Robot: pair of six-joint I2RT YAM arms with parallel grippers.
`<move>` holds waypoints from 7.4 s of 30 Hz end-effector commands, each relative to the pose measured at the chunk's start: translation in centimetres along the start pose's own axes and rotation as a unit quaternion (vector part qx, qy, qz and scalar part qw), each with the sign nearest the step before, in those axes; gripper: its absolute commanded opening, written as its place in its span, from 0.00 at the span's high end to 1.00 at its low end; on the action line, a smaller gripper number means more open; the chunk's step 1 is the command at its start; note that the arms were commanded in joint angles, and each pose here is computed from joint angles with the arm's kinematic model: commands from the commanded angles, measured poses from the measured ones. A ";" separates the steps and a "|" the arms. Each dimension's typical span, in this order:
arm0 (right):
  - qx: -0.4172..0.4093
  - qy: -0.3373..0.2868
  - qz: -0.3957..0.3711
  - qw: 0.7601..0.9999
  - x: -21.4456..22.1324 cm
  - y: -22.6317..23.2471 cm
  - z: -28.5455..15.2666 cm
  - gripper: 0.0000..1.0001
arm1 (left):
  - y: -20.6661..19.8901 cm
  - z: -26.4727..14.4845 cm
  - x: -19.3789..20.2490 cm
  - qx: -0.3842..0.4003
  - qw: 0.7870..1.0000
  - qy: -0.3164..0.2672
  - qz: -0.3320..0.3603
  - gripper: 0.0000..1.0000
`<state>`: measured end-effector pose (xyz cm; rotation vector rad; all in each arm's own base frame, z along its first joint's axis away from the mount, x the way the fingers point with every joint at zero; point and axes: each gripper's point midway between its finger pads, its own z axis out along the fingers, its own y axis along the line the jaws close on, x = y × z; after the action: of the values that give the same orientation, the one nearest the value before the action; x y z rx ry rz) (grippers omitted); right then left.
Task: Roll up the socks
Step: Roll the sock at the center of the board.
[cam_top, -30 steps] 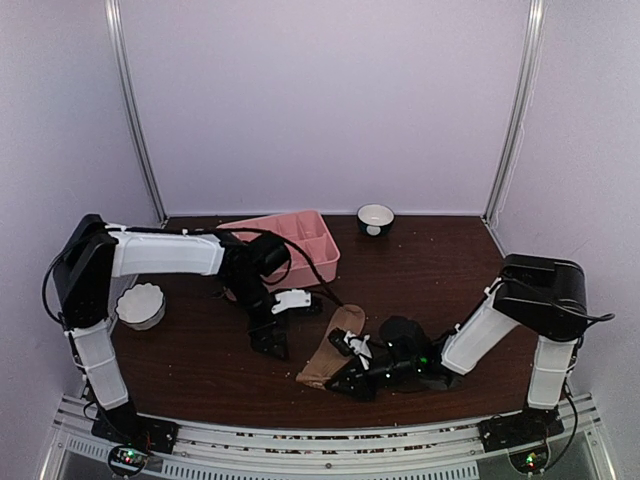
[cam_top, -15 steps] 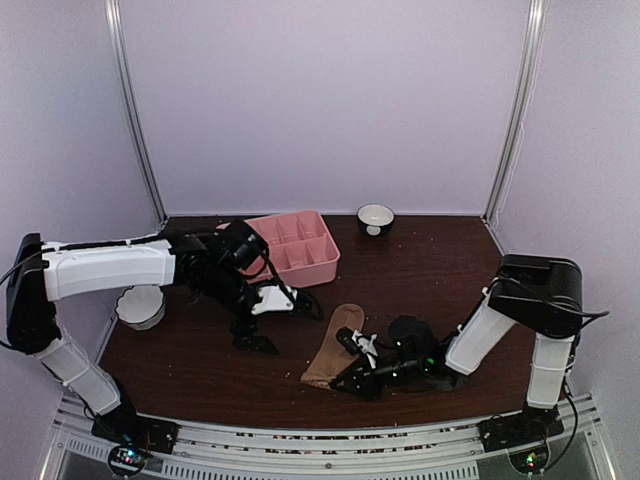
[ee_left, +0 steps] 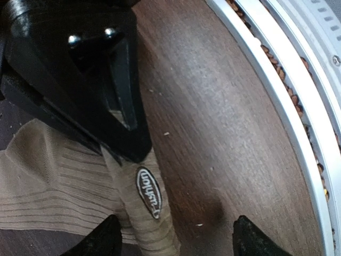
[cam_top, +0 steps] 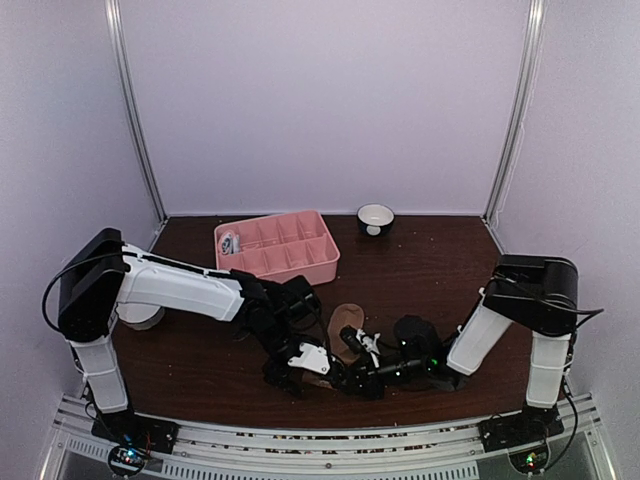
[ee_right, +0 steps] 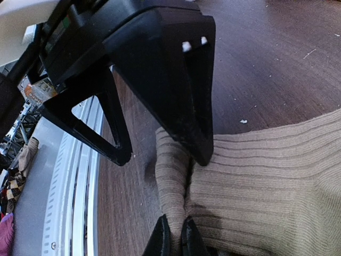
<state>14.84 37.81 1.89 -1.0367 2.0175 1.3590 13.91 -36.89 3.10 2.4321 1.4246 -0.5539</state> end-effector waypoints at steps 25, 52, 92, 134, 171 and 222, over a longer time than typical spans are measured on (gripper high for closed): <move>0.197 0.066 -0.017 0.978 6.3 -4.3 -6.3 0.00 | 0.8 2.3 0.9 0.132 0.979 -0.001 -0.158 1.00; 0.369 0.016 -0.316 0.874 2.1 0.3 -7.4 0.08 | 0.7 5.7 3.0 0.281 0.899 0.049 -0.331 1.00; 0.283 0.231 -0.418 0.832 3.7 -2.1 -0.3 0.94 | 1.6 6.8 4.2 0.306 0.890 0.074 -0.329 1.00; 0.143 0.295 0.018 0.945 13.5 -3.8 -0.3 1.00 | 2.4 -7.9 0.8 -0.078 0.984 -0.126 -0.103 0.44; 0.135 0.326 0.208 0.912 13.8 -3.5 0.6 1.00 | 0.5 -2.4 3.1 -0.068 0.993 -0.039 -0.087 0.52; 0.439 -0.058 -0.138 0.886 -3.0 -4.2 -10.4 0.00 | 1.6 3.3 7.2 0.241 0.894 -0.004 -0.377 1.00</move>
<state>20.46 26.24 3.66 -0.4929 2.1354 0.4758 18.03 -35.98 1.49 2.0540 2.2706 -1.2898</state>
